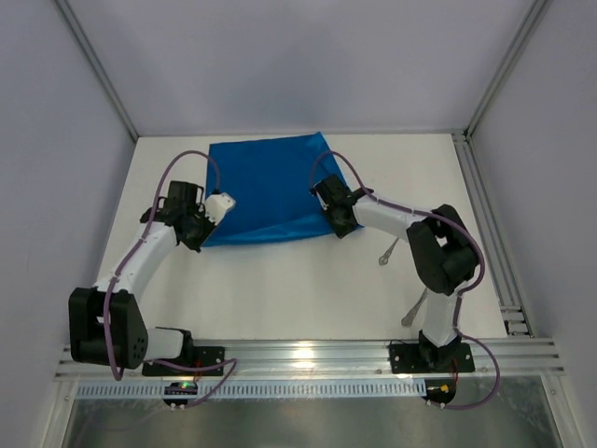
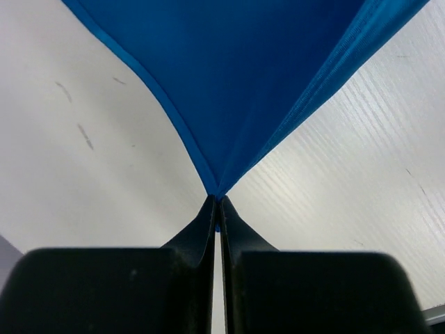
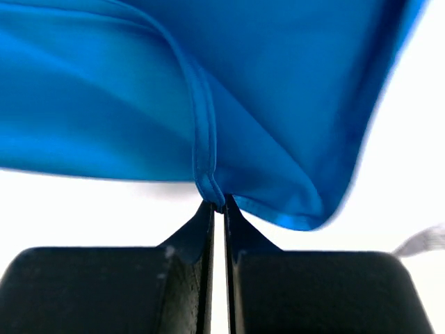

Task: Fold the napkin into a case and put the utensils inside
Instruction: Flatten out the crumpled napkin at the center of the board, then fold and flatten the napkin at the center of the board.

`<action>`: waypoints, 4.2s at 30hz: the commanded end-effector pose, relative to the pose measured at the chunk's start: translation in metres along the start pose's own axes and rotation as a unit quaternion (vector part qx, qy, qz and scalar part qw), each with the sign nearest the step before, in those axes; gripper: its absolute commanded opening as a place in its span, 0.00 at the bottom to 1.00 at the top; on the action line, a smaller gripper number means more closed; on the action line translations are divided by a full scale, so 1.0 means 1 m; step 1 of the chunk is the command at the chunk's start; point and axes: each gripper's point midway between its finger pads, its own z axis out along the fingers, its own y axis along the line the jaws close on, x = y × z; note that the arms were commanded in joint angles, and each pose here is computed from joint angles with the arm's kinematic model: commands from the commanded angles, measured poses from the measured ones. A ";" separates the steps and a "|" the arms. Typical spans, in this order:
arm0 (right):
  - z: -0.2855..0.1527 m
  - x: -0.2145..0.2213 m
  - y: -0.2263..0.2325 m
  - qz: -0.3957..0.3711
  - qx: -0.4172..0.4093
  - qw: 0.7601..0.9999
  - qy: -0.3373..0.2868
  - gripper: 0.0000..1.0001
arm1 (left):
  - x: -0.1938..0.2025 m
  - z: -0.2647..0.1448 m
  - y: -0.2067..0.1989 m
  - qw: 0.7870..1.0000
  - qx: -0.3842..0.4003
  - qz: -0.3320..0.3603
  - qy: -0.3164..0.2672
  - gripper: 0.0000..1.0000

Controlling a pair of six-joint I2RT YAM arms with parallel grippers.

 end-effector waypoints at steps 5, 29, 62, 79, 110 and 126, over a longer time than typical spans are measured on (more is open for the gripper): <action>-0.143 -0.053 -0.050 0.020 0.038 0.987 -0.152 0.04 | -0.033 -0.081 0.036 0.996 -0.059 -0.009 -0.061 0.00; -0.473 -0.074 -0.088 0.067 -0.038 0.855 -0.512 0.04 | -0.095 -0.367 0.072 0.934 -0.264 -0.012 -0.242 0.00; -0.418 -0.212 -0.196 0.080 0.059 0.835 -0.541 0.04 | -0.209 -0.314 0.188 0.891 -0.319 -0.045 -0.319 0.00; -0.176 0.066 0.029 0.082 -0.153 0.973 -0.149 0.04 | 0.008 -0.104 0.020 0.996 -0.047 0.064 -0.039 0.00; -0.050 -0.030 -0.038 0.183 -0.164 0.969 -0.022 0.04 | -0.058 -0.004 0.102 0.992 -0.098 -0.046 -0.058 0.00; 0.004 -0.043 -0.061 0.216 -0.144 0.966 -0.002 0.04 | -0.058 0.060 0.132 0.991 -0.110 -0.077 -0.005 0.00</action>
